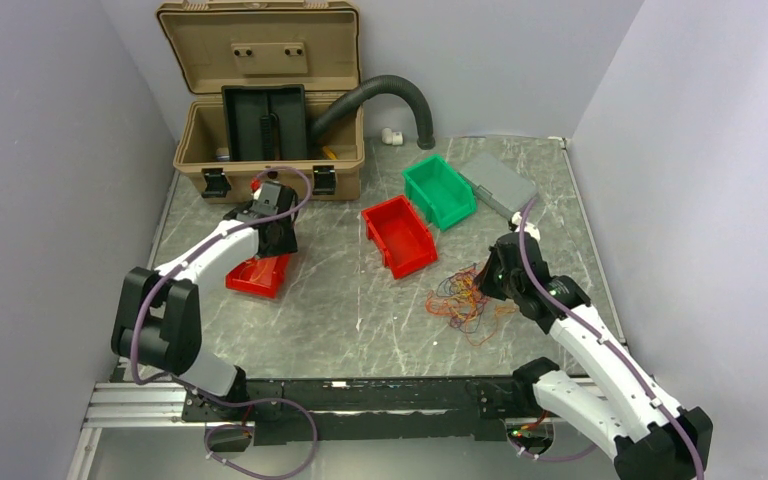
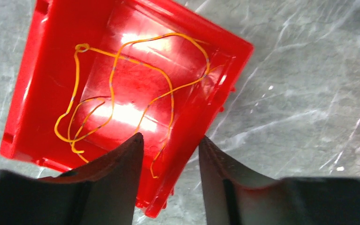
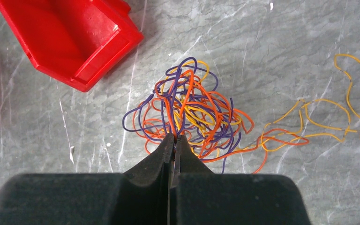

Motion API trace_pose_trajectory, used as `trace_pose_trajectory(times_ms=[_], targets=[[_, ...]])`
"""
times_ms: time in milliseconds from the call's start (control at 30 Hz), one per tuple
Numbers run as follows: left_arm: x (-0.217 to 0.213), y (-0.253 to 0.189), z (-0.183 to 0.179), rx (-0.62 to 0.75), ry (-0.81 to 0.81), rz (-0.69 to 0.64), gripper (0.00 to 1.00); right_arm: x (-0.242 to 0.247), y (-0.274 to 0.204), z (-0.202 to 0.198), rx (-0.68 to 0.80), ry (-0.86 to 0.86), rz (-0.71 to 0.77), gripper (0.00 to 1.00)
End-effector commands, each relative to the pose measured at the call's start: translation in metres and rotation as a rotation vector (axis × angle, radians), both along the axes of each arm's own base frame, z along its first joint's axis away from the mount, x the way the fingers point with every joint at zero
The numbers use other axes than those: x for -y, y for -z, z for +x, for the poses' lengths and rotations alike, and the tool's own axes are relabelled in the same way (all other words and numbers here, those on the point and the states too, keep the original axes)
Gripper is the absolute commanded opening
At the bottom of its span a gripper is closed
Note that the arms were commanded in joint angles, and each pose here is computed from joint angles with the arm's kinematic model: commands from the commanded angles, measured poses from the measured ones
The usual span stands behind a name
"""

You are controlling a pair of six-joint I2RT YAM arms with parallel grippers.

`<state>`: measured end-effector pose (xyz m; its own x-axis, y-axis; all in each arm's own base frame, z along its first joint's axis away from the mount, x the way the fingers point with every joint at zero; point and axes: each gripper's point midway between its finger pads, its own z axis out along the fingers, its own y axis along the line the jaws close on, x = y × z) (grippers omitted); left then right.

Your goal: Untangle the cables

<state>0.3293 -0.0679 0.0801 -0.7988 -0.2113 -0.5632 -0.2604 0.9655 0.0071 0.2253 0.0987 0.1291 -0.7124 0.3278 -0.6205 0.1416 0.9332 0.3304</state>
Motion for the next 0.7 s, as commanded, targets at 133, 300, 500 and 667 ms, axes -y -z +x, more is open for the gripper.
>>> trace_pose_trajectory(times_ms=[133,300,500,667], targets=[[0.015,-0.023,0.035,0.074,0.023,-0.047,0.39,0.001,-0.02,0.001,0.063,-0.008,0.012,0.0],[0.017,-0.025,0.045,0.072,0.023,-0.04,0.3,0.001,-0.017,0.0,0.061,-0.003,0.011,0.0],[0.022,-0.03,0.06,0.079,0.019,-0.046,0.17,0.002,-0.02,-0.001,0.074,0.002,0.017,0.0],[0.017,-0.03,0.07,0.077,0.004,-0.037,0.15,0.005,-0.023,-0.002,0.076,0.009,0.009,0.0]])
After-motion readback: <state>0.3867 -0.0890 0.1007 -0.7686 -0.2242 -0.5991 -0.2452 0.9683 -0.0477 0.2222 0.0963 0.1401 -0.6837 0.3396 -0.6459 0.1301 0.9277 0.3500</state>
